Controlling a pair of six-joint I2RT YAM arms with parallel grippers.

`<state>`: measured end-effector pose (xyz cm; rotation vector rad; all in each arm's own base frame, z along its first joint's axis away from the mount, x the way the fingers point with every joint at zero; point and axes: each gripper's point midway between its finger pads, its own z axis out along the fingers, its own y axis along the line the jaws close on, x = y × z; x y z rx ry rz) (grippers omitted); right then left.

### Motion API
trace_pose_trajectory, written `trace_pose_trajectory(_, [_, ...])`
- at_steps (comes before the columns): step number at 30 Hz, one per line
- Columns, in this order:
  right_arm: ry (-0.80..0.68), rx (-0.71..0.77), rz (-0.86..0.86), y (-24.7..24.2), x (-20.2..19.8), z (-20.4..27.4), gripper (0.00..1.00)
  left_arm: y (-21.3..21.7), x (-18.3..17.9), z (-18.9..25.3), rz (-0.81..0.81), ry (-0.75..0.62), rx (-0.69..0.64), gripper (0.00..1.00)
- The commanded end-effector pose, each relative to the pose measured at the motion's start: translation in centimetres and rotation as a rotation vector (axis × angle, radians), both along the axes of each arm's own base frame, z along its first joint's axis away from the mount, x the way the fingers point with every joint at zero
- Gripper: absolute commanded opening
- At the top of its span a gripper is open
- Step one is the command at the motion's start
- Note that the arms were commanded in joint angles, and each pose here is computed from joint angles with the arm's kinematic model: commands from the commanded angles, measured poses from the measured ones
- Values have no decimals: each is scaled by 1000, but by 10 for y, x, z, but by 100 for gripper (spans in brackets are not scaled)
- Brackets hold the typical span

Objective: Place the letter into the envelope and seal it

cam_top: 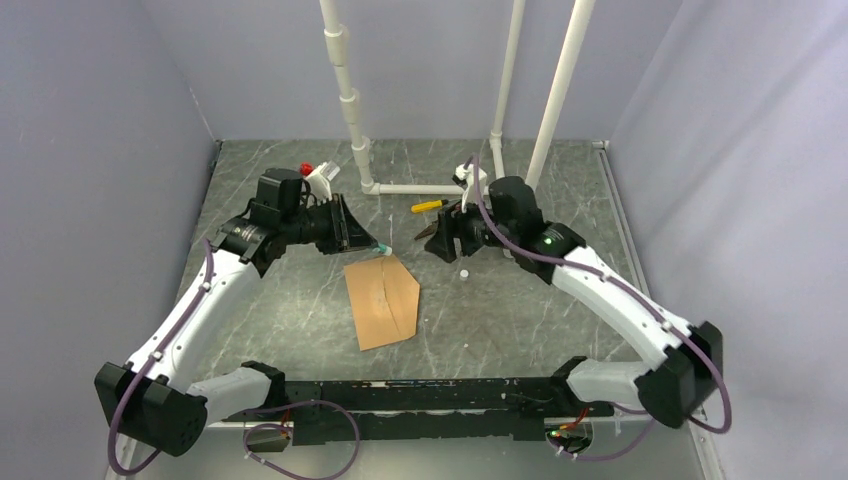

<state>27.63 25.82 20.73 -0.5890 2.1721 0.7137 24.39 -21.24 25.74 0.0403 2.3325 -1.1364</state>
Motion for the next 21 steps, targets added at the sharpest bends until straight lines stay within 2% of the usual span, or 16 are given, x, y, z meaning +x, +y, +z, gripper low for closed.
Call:
trace_pose_trajectory(1, [-185,286,472,53,-67,65,70,-11,-5,23,-109,-60,-46,2])
trace_pose_trajectory(4, [-283,314,592,66,-91,80,73,-18,-12,30,-170,-69,-89,2])
trace_pose_trajectory(8, [-314,271,660,80,-98,80,73,-24,-22,36,-253,-68,-140,3])
trace_pose_trajectory(16, [-315,220,722,97,-96,73,65,-31,-38,44,-352,-40,-213,2])
trace_pose_trajectory(21, [-327,201,691,99,-88,75,65,-32,-44,46,-382,-40,-237,3])
